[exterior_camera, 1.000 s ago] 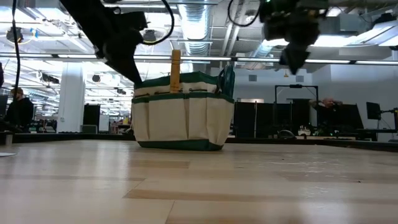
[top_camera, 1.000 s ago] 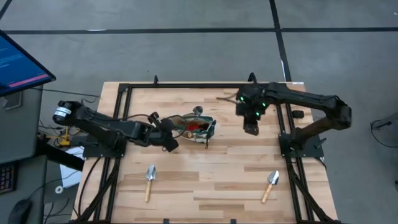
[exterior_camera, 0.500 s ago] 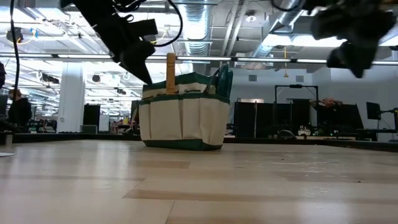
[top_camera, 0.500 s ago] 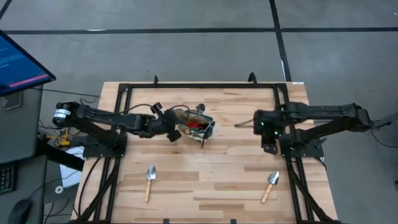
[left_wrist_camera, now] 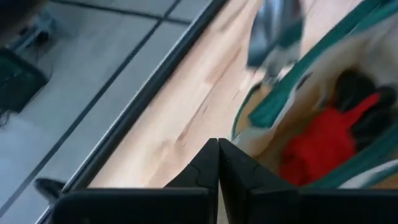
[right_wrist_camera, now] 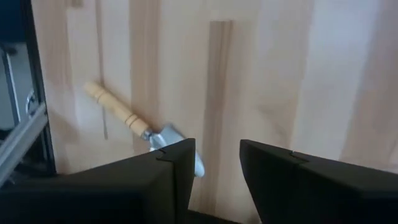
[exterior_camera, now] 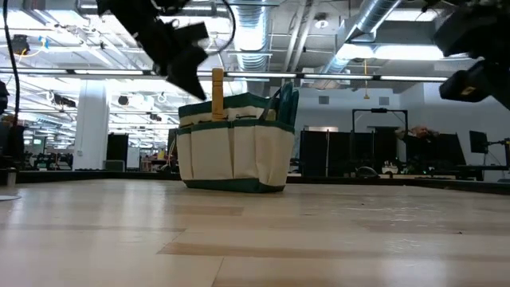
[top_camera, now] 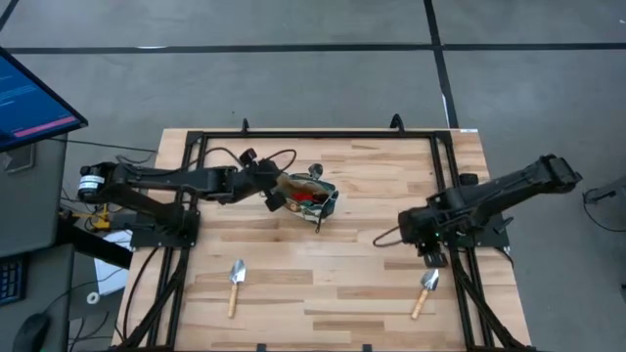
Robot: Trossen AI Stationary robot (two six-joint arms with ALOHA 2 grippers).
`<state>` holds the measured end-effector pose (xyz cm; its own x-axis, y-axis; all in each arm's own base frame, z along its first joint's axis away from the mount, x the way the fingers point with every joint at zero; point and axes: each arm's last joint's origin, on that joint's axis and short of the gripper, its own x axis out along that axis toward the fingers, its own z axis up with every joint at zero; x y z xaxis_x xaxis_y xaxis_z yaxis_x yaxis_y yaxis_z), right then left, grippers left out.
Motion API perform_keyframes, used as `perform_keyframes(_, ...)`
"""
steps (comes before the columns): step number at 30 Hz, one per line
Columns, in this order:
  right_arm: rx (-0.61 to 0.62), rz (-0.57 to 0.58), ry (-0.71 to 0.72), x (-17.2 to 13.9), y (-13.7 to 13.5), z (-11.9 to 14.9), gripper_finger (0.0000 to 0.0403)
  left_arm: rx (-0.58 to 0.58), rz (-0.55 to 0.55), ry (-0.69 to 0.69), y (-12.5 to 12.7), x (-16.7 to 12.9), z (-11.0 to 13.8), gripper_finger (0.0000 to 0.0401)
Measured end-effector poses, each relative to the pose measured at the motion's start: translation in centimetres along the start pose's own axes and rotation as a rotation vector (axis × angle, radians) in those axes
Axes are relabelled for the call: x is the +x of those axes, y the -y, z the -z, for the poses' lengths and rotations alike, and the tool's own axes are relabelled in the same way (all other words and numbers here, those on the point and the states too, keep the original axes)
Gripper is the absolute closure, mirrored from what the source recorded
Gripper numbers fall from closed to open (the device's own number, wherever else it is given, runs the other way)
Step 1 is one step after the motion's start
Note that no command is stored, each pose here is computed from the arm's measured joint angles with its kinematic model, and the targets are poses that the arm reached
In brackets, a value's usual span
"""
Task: Pick & Place Garden tools in Gardening bag
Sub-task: Adjust the gardening bag, then put the brown trowel into the gardening bag
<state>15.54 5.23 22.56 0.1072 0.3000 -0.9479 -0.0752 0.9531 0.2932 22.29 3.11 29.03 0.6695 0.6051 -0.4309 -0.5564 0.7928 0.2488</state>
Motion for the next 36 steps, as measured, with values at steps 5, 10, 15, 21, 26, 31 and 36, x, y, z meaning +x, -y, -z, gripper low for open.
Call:
perform_keyframes(5,-0.084,-0.064,-0.007,0.6,-1.4,-0.1,0.0252,-0.080,0.050,0.134,-1.1,-3.5,-1.8,0.0394)
perform_keyframes(10,-0.034,-0.054,-0.017,0.9,-2.7,0.3,0.0185,-0.269,0.116,0.248,-2.5,-7.0,-2.5,0.0394)
perform_keyframes(15,0.540,-0.028,-0.078,2.1,-2.1,1.1,0.0160,-0.430,0.183,0.300,-3.4,-9.1,-2.5,0.0382)
perform_keyframes(21,1.028,-0.053,-0.145,3.2,-3.4,1.8,0.0171,-0.477,0.227,0.307,-3.2,-9.7,-2.4,0.0347)
perform_keyframes(26,1.222,-0.059,-0.060,3.5,-5.1,2.0,0.0177,-0.467,0.263,0.305,-2.9,-10.0,-2.4,0.0320)
perform_keyframes(31,1.427,0.030,-0.030,4.5,-6.2,2.9,0.0176,-0.463,0.276,0.305,-2.7,-10.1,-2.4,0.0306)
perform_keyframes(36,1.543,0.101,0.000,6.1,-6.9,2.7,0.0176,-0.439,0.273,0.308,-2.7,-10.1,-2.3,0.0299)
